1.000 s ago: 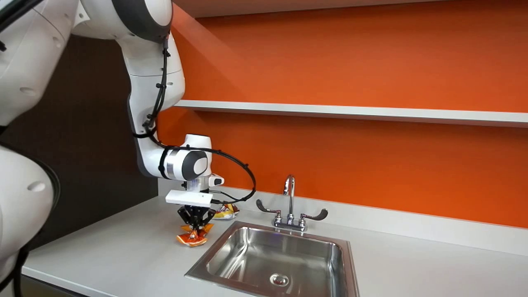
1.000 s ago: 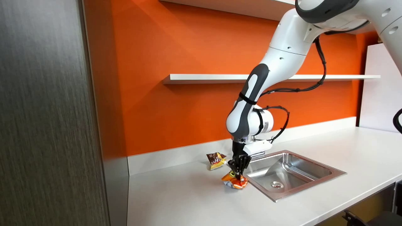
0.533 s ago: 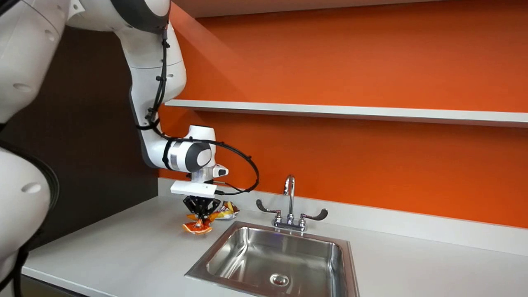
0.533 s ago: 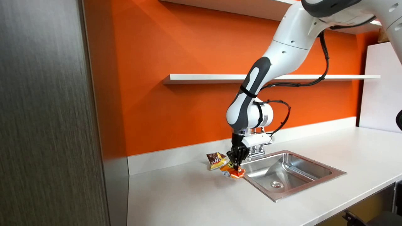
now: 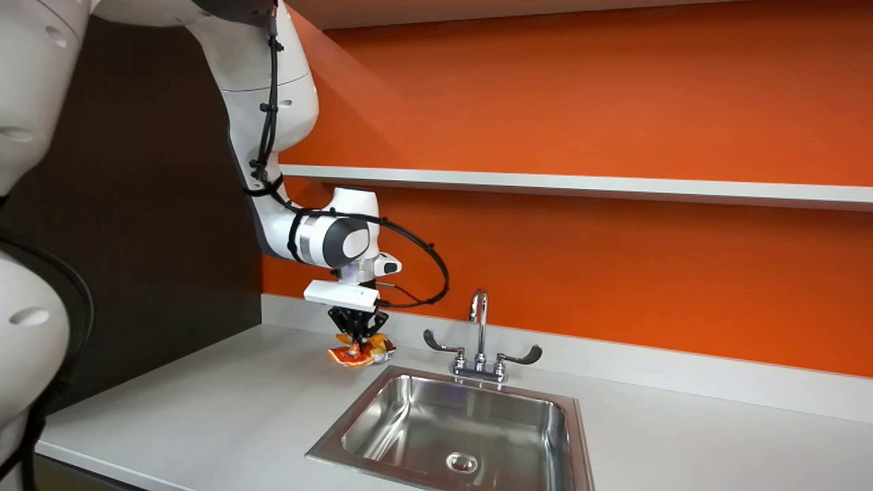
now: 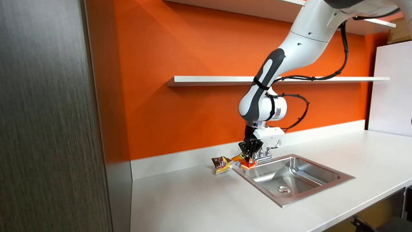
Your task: Put the orange package in the sink
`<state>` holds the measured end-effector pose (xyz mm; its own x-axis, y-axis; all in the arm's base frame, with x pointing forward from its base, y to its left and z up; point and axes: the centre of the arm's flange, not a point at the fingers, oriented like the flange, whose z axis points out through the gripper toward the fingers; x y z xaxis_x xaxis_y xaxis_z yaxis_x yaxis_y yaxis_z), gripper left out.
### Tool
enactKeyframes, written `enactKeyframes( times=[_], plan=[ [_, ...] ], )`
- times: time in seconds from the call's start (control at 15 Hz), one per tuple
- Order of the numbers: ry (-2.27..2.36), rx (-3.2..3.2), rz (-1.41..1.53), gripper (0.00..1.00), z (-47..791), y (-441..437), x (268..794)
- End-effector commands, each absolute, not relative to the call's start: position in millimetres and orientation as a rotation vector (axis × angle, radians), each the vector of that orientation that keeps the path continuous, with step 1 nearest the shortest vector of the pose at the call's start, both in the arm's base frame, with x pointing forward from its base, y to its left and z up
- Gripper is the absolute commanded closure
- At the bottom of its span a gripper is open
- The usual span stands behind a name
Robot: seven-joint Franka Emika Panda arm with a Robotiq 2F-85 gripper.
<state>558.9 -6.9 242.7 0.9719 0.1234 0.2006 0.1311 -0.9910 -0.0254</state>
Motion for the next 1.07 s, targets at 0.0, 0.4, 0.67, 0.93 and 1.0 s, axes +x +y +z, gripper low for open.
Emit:
enactKeyframes(
  times=[0.0,0.4,0.67,0.93,1.0],
  plan=[
    [-0.077,-3.086,-0.322,0.98,253,-56,551],
    [0.138,-3.121,-0.321,0.98,244,-141,541],
    [0.222,-3.127,-0.269,0.98,218,-173,533],
    [0.241,-3.124,-0.168,0.98,174,-184,525],
    [0.239,-3.119,-0.148,0.98,163,-184,524]
  ],
)
